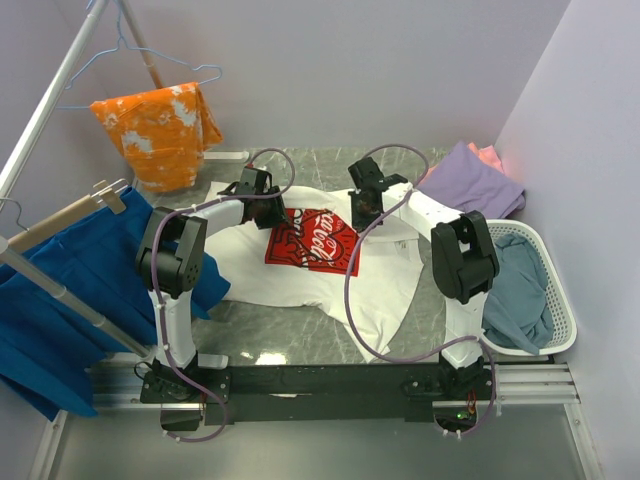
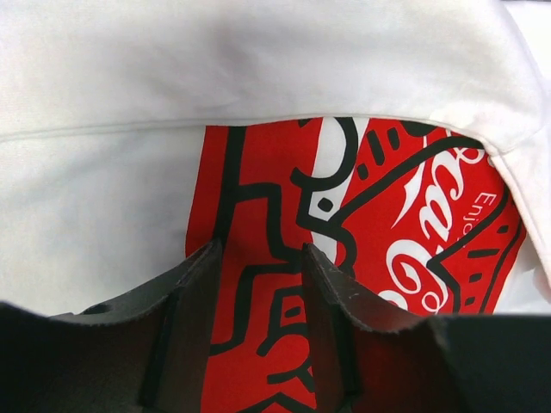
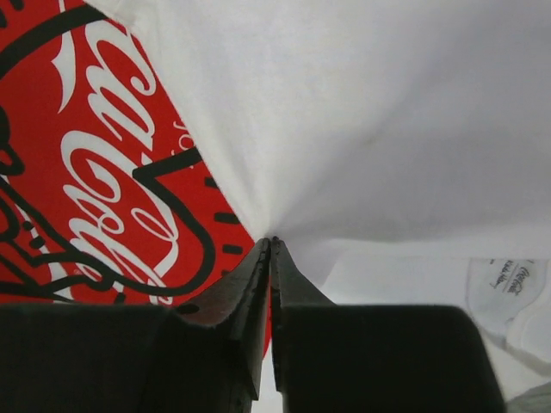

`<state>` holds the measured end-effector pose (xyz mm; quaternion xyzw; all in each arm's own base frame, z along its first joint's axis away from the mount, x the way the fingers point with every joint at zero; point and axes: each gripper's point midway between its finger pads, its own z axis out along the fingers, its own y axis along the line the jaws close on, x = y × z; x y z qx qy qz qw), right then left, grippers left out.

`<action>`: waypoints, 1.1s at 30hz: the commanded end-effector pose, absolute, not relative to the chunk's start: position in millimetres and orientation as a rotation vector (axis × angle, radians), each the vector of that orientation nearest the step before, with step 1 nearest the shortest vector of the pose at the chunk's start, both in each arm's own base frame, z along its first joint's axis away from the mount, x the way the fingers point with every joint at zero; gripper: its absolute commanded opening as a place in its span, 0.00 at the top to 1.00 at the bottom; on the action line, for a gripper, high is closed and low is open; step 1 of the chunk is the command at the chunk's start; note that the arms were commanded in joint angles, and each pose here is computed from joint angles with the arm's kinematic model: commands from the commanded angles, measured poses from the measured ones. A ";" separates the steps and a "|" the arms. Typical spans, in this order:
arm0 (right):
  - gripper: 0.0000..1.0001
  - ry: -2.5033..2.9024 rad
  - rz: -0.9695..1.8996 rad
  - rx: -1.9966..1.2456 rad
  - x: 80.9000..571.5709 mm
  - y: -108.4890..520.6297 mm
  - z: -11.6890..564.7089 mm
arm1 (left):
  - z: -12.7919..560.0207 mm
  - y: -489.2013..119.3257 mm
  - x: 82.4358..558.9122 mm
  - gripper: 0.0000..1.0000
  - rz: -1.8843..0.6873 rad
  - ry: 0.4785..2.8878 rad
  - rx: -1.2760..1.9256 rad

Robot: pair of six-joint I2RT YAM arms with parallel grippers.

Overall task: Fold and stack the t-shirts
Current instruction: Fold the flattened tshirt in 1/3 of the way

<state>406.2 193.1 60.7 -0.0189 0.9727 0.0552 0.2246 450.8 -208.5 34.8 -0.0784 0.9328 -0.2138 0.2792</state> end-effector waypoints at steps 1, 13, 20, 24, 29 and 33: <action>0.67 2.712 0.188 -0.070 394.3 198.4 64.6 | 40.1 -213.1 457.1 0.52 -0.591 2.484 -0.173; 0.52 2.527 0.055 0.185 457.7 139.0 94.9 | 86.1 -133.8 479.7 0.44 -0.401 2.313 -0.352; 0.54 2.507 0.207 0.306 513.5 123.8 83.9 | 84.6 -76.0 517.2 0.44 -0.394 2.256 -0.468; 0.54 2.555 0.258 0.337 530.0 115.7 64.4 | 76.0 -58.9 540.9 0.46 -0.395 2.256 -0.510; 0.53 2.645 0.316 0.394 531.1 106.2 32.3 | 35.0 -39.8 544.0 0.48 -0.358 2.382 -0.553; 0.52 2.703 0.318 0.441 531.7 94.2 21.8 | 13.9 -19.5 540.9 0.48 -0.342 2.435 -0.619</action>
